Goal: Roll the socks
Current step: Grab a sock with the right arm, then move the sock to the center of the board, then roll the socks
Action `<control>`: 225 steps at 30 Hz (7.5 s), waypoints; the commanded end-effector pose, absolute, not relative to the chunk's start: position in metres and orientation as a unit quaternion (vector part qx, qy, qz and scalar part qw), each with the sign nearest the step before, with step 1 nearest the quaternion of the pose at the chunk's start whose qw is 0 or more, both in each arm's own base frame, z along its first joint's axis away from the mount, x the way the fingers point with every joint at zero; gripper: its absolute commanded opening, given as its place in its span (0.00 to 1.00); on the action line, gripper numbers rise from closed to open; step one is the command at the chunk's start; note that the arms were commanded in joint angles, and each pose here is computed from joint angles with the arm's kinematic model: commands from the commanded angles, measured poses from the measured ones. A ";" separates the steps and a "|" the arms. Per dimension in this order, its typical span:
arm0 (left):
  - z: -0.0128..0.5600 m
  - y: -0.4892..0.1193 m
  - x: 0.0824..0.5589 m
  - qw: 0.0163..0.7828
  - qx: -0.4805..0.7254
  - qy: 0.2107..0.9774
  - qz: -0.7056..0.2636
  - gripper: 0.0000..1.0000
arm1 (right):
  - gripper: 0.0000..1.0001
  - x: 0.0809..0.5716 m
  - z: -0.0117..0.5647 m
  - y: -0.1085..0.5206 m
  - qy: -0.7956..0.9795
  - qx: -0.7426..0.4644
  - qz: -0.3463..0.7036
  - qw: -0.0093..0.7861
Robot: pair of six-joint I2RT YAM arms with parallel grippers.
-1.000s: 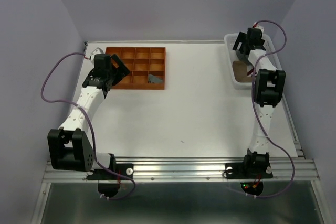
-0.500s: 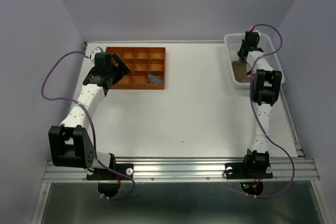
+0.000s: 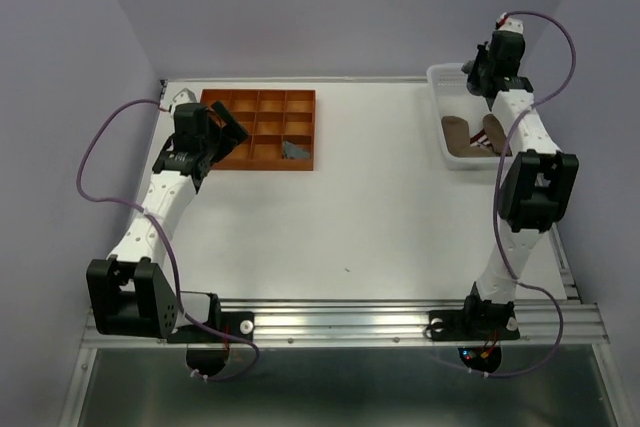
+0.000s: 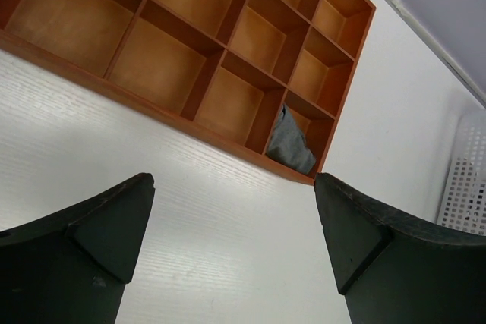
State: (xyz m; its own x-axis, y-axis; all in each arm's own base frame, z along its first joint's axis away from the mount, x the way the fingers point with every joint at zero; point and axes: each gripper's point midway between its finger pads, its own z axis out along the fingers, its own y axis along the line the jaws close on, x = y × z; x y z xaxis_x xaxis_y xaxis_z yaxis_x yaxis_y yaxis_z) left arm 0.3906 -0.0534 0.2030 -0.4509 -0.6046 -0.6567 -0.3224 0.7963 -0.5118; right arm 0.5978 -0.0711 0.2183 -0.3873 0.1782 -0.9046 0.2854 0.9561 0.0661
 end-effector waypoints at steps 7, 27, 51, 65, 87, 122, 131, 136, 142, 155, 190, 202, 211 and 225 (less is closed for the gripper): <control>0.221 -0.067 0.360 0.466 -0.252 0.820 -0.216 0.99 | 0.07 0.508 0.261 0.086 0.831 0.009 -0.010 0.557; 0.162 -0.092 0.315 0.386 -0.239 0.858 -0.242 0.99 | 1.00 0.315 0.155 0.343 0.866 -0.210 0.225 0.394; 0.032 -0.214 0.279 0.212 -0.130 0.945 -0.212 0.67 | 0.64 0.334 0.038 0.268 0.938 -0.093 0.205 0.263; 0.036 -0.232 0.301 0.256 -0.139 0.938 -0.190 0.00 | 0.09 0.336 0.059 0.281 0.920 -0.118 0.243 0.285; 0.054 -0.185 0.255 0.270 -0.218 0.921 -0.174 0.00 | 0.34 0.292 0.054 0.179 0.961 0.050 0.057 0.267; 0.039 -0.248 0.284 0.229 -0.115 0.938 -0.235 0.99 | 1.00 0.303 0.048 0.264 0.935 -0.085 0.243 0.245; 0.026 -0.233 0.261 0.206 -0.145 0.941 -0.225 0.99 | 1.00 0.321 0.015 0.237 0.948 -0.084 0.187 0.243; 0.043 -0.239 0.258 0.213 -0.145 0.931 -0.257 0.99 | 1.00 0.341 0.018 0.234 0.938 -0.115 0.177 0.274; 0.079 -0.238 0.271 0.268 -0.145 0.912 -0.275 0.99 | 1.00 0.360 0.039 0.234 0.922 -0.146 0.164 0.320; 0.158 -0.186 0.323 0.412 -0.163 0.875 -0.198 0.99 | 1.00 0.363 0.143 0.216 0.870 -0.121 0.168 0.447; 0.130 -0.044 0.307 0.421 -0.342 0.833 -0.114 0.99 | 0.94 0.261 0.077 0.392 0.844 -0.376 0.066 0.378; 0.127 -0.050 0.319 0.410 -0.330 0.840 -0.133 0.99 | 0.45 0.267 0.054 0.403 0.838 -0.402 0.039 0.368; 0.125 -0.053 0.324 0.404 -0.329 0.843 -0.138 0.99 | 0.32 0.262 0.039 0.403 0.850 -0.389 0.044 0.353; 0.122 -0.063 0.320 0.393 -0.318 0.847 -0.162 0.99 | 0.12 0.255 0.025 0.393 0.873 -0.347 0.046 0.339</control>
State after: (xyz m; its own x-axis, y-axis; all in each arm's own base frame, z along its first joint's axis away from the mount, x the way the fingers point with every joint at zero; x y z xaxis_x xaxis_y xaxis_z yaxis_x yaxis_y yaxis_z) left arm 0.3119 -0.0594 0.1065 -0.5047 -0.6692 -0.5454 -0.4568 0.7431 -0.4891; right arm 0.2577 0.3952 0.0296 -0.5021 -0.6075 -0.6155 -0.6721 0.7220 -0.1643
